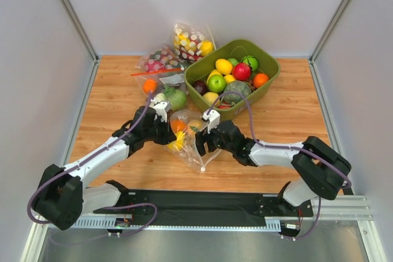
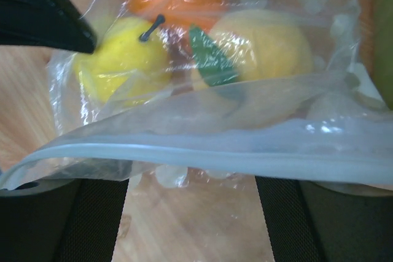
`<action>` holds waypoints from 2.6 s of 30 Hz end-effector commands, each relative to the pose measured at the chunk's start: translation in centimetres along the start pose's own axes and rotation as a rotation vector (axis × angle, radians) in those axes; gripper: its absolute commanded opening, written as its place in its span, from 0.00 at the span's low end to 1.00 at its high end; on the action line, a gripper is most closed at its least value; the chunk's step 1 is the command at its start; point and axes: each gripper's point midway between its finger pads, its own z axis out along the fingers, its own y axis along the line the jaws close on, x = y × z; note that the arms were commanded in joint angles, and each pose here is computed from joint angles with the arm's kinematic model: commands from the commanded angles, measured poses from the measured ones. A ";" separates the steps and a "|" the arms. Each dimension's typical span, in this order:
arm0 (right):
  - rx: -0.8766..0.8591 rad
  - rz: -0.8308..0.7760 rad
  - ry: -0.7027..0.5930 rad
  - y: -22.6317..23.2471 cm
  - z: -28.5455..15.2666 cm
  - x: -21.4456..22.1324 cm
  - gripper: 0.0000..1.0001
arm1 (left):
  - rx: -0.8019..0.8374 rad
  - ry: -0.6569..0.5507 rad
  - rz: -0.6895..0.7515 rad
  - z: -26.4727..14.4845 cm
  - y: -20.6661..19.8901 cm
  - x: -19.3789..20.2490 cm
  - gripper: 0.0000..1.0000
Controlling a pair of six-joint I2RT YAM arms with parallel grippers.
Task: Open the zip-top bag and remove the fake food
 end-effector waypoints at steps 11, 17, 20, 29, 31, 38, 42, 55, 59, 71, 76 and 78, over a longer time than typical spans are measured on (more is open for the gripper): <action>0.121 -0.139 -0.203 -2.7 4.2 -4.8 0.82 | 0.170 0.018 0.024 -0.4 -3.2 -0.6 0.00; 0.158 -0.137 -0.228 -4.0 5.2 -6.0 0.86 | 0.219 0.040 0.021 -0.8 -4.1 -0.3 0.00; 0.150 -0.115 -0.234 -4.5 5.7 -6.4 0.88 | 0.255 0.059 0.017 -0.8 -4.7 0.0 0.00; -0.015 -0.141 -0.199 -3.0 7.5 -6.1 0.87 | 0.301 0.085 0.012 -0.6 -5.3 0.4 0.00; -0.047 -0.148 -0.190 -2.5 7.8 -5.9 0.85 | 0.306 0.088 0.012 -0.6 -5.4 0.5 0.00; -0.049 -0.142 -0.188 -2.4 7.2 -5.6 0.42 | 0.244 0.074 0.006 -0.8 -4.5 0.3 0.00; -0.016 -0.142 -0.172 -2.5 5.3 -6.1 0.33 | 0.151 0.045 -0.005 -1.1 -3.1 -0.2 0.00; 0.056 -0.076 -0.015 -2.5 -1.9 -3.5 0.23 | -0.004 -0.082 -0.054 -2.5 -0.6 -2.5 0.00; 0.058 -0.063 0.051 -2.3 -3.5 -2.4 0.22 | -0.016 -0.093 -0.064 -2.5 -0.3 -2.8 0.00; -0.081 -0.063 0.121 2.0 -11.5 -3.8 0.21 | -0.052 -0.111 -0.077 -2.7 0.9 -3.4 0.00; -0.036 -0.056 0.110 1.8 -13.3 -5.1 0.20 | -0.052 -0.109 -0.081 -2.6 1.1 -3.5 0.00; -0.016 -0.062 0.085 1.7 -13.9 -6.1 0.21 | -0.054 -0.111 -0.078 -2.7 1.2 -3.5 0.00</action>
